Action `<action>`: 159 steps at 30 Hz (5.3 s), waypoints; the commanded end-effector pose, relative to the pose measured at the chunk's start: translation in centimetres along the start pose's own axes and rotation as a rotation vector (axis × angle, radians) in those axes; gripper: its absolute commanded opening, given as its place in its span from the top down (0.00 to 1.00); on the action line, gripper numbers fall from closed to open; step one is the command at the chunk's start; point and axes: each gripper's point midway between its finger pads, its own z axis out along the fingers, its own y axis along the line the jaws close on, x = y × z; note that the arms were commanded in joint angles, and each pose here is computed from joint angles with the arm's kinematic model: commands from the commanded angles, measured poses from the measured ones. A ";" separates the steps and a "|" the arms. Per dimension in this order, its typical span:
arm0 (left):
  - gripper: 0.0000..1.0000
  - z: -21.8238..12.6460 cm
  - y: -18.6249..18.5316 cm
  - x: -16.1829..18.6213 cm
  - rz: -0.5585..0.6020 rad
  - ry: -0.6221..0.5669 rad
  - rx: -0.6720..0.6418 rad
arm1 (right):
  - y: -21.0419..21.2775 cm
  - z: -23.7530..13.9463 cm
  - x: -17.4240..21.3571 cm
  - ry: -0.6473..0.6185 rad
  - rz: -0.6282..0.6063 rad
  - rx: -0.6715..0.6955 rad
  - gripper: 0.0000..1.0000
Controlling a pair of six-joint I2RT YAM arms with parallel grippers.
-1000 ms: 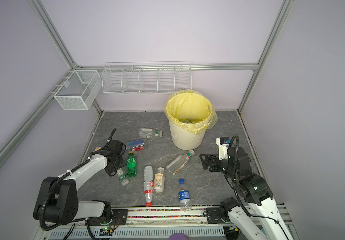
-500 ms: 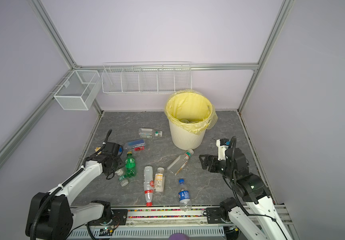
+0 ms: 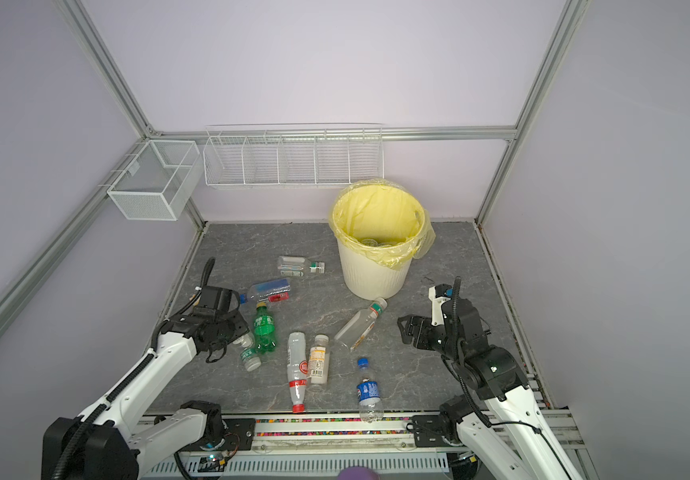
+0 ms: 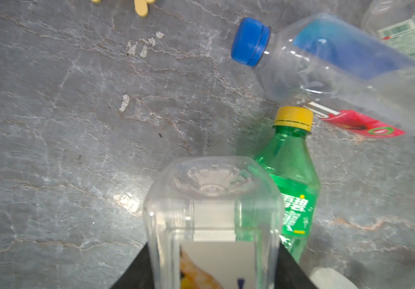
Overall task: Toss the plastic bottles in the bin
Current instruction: 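Lift the bird-label bottle with the left gripper while the right gripper lowers, then carry the bird-label bottle over the bin with the left gripper and release, then withdraw the empty left gripper from the bin back over the pile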
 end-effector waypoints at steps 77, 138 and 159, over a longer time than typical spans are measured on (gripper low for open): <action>0.52 -18.3 -25.9 -8.1 0.062 -0.096 0.832 | -3.5 5.7 3.5 0.100 0.087 0.114 0.12; 0.00 -24.1 -29.7 -10.4 0.219 -0.160 0.913 | -4.0 1.2 1.8 0.051 0.104 0.206 0.12; 0.00 -16.9 -24.2 -4.9 0.347 -0.021 0.769 | -5.4 2.8 4.1 0.086 0.293 0.265 0.12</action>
